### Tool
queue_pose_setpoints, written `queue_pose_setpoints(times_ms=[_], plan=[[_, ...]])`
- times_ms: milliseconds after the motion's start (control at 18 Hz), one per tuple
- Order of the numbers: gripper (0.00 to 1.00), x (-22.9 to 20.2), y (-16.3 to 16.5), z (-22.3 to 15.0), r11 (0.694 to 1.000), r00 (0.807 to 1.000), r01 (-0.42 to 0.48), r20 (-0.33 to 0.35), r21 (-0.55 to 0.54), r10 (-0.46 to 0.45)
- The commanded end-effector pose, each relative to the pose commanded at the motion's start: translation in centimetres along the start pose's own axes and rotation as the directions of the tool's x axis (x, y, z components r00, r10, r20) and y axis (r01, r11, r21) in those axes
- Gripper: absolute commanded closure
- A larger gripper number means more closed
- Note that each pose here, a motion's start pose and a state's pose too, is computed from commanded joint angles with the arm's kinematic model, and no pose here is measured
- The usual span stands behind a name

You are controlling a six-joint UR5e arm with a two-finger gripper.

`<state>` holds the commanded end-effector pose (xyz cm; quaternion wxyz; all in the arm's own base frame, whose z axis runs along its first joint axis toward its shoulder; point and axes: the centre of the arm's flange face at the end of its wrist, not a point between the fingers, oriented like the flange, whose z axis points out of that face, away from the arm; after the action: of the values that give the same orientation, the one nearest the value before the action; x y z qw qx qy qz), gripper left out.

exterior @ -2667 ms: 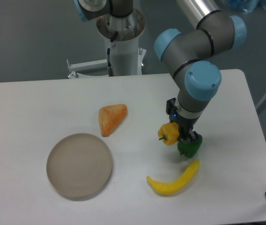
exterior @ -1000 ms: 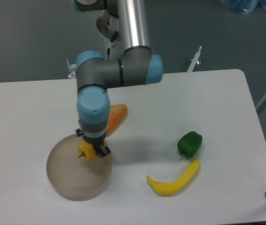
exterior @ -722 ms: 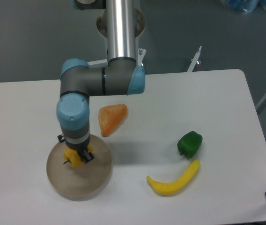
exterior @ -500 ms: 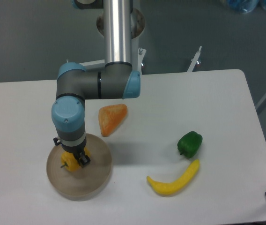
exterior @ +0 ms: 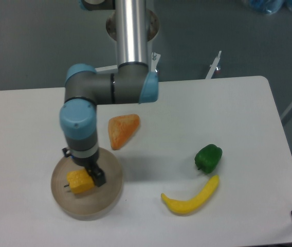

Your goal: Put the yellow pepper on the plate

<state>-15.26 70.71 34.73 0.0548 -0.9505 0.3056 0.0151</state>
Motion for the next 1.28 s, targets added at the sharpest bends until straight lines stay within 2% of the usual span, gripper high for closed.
queue_pose_setpoints(times_ms=[167,278,389,611,778,944,1278], plan=[[0.0,-2.6,3.9,-2.3,0.995,0.995,-0.096,0.025,0.001,0.096],[0.0,-4.5,7.0,-2.8,0.997,0.997,-0.076,0.008,-0.01,0.076],[0.0,-6.3,10.3,-2.7,0.992,0.992,-0.126,-0.019,-0.022,0.126],[0.0,-8.5,15.5,-2.6,0.985,0.983,-0.171,-0.069,-0.034,0.169],[0.0,-9.7,18.6,-2.7,0.972,0.969,-0.232,-0.095,-0.038,0.228],[0.0,-9.3,19.8,-3.2,0.961,0.964,-0.253,-0.112,-0.111,0.241],[0.0,-10.0,20.8,-3.5,0.967,0.969,-0.234,-0.098,-0.102,0.225]])
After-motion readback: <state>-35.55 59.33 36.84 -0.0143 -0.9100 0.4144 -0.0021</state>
